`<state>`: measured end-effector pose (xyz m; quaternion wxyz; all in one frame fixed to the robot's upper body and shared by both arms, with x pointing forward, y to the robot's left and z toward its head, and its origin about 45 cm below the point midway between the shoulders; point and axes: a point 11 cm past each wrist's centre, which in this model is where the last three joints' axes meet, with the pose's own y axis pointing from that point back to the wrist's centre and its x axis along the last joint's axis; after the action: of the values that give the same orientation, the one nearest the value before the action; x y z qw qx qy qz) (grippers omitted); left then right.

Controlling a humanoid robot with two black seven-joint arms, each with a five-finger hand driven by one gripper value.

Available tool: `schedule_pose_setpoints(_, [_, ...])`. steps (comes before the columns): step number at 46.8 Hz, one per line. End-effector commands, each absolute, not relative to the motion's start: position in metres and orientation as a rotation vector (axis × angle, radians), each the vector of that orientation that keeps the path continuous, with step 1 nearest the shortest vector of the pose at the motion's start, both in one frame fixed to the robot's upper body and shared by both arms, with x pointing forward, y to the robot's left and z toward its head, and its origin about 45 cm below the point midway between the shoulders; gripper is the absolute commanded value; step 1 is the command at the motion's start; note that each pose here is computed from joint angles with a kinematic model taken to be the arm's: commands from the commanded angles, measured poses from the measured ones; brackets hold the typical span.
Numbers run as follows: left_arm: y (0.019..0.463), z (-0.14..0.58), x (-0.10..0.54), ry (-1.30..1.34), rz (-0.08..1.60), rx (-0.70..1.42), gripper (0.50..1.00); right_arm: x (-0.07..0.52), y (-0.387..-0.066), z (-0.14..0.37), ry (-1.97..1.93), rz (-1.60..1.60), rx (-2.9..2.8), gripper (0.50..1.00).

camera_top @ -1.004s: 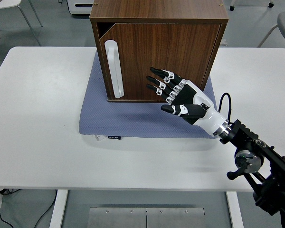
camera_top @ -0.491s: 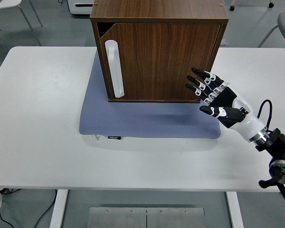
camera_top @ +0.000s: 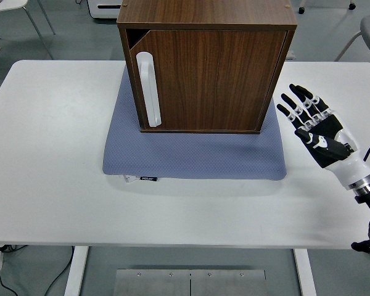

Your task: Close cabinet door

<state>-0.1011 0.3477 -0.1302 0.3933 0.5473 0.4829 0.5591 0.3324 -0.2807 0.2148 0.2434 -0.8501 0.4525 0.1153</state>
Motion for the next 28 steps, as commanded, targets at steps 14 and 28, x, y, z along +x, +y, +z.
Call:
schedule_pose_setpoints(14, [0.348,-0.13,-0.101,1.225,1.419,1.39,1.0,0.329,-0.311,0.203,1.351,0.323,-2.266,1.0])
schedule_pose_setpoints(28, [0.348,-0.13,-0.101,1.227,1.42,1.388,1.0,0.33,-0.327,0.208,1.399,0.295,-2.216,1.0])
